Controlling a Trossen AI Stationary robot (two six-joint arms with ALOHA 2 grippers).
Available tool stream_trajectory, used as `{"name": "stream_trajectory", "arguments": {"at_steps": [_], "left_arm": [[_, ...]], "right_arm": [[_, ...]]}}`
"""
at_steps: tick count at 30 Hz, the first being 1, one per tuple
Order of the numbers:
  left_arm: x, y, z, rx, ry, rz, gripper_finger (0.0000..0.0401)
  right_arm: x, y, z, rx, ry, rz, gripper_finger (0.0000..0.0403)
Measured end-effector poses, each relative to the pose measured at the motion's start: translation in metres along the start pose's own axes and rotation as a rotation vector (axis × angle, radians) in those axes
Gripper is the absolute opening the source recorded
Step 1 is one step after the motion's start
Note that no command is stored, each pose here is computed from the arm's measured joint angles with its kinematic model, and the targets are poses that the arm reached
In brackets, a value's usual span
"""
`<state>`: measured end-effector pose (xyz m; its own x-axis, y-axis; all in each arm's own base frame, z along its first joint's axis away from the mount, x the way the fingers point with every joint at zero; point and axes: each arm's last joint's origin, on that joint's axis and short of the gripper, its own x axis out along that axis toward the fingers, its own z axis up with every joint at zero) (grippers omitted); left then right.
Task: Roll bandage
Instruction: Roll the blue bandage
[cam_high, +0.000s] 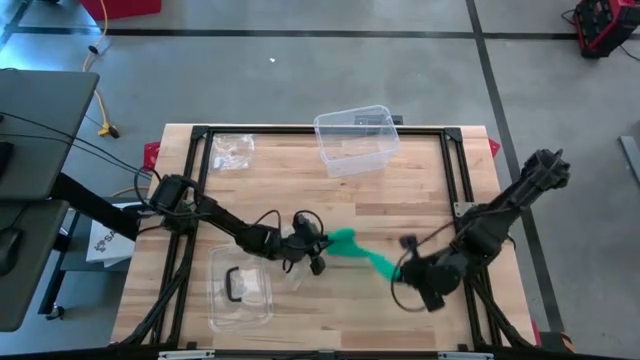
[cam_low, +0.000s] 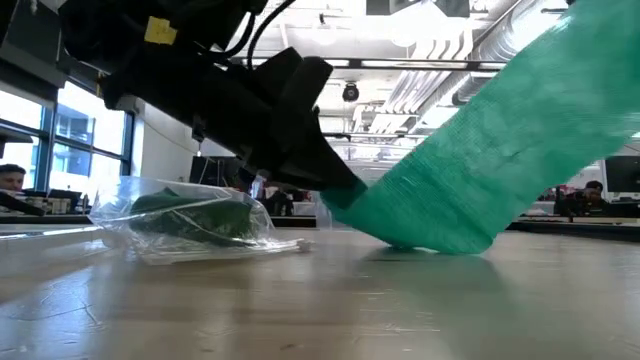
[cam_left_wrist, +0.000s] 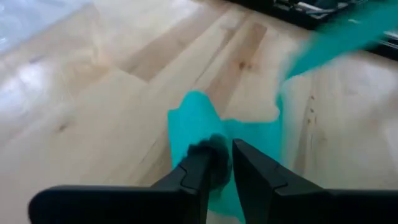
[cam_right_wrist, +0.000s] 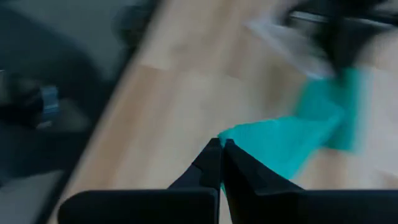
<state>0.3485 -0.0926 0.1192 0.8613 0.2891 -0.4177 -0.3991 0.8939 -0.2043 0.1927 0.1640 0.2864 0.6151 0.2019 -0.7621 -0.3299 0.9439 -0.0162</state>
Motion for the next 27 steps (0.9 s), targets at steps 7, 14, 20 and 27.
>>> {"name": "stream_trajectory", "arguments": {"at_steps": [7,14,20,27], "left_arm": [[0.004,0.015,0.008,-0.024,-0.141,0.272,0.001],[0.007,0.018,0.006,-0.058,-0.149,0.286,0.0015],[0.008,0.01,-0.004,-0.066,-0.172,0.263,0.0006],[0.016,0.005,-0.019,-0.038,-0.212,0.235,0.0005]], "right_arm": [[0.048,0.048,-0.022,-0.037,0.026,0.292,0.0],[0.11,0.087,-0.054,0.013,0.153,0.3,0.0],[0.138,0.102,-0.065,0.012,0.267,0.365,0.0041],[0.111,0.085,-0.046,0.018,0.376,0.418,0.0127]]}}
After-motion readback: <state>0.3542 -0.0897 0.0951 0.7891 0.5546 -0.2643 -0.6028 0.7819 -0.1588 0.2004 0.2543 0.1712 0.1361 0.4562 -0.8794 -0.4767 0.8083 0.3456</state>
